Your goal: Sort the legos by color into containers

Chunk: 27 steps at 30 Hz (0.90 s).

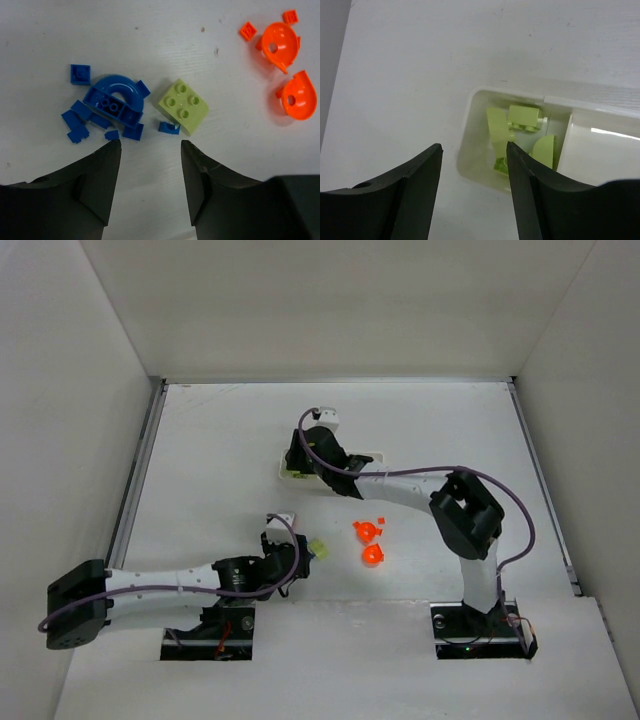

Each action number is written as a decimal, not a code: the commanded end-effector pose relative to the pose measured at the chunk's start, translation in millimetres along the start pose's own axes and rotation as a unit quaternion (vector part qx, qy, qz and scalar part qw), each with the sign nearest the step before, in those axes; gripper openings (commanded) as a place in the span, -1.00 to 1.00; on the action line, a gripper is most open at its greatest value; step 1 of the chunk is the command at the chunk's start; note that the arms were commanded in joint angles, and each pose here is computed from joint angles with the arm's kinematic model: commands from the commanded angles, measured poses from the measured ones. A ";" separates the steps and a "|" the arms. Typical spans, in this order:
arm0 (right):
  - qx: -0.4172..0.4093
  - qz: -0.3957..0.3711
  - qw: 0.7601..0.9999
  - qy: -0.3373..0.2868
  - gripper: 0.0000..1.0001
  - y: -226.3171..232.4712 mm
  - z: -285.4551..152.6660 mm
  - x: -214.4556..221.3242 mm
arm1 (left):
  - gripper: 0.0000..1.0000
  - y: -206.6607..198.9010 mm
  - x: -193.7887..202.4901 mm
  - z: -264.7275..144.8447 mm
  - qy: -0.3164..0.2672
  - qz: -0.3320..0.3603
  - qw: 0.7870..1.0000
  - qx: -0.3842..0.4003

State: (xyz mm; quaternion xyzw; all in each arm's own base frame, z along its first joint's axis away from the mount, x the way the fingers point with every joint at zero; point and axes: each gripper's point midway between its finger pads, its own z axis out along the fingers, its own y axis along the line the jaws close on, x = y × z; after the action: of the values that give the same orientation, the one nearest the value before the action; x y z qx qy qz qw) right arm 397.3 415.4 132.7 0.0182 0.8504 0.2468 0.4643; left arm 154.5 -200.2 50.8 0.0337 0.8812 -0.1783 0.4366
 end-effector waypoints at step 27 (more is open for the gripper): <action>-0.042 0.038 0.996 -0.066 0.24 -59.1 -125.2 11.0 | 0.03 -53.6 -12.5 38.2 -0.040 -0.002 0.999 -0.004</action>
State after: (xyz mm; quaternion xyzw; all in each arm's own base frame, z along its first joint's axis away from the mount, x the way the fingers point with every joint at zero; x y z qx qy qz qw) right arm 298.1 311.6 120.7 0.0212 0.8402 0.2570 0.4769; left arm 169.8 -247.1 38.4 0.0398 0.8760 -0.1569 0.4543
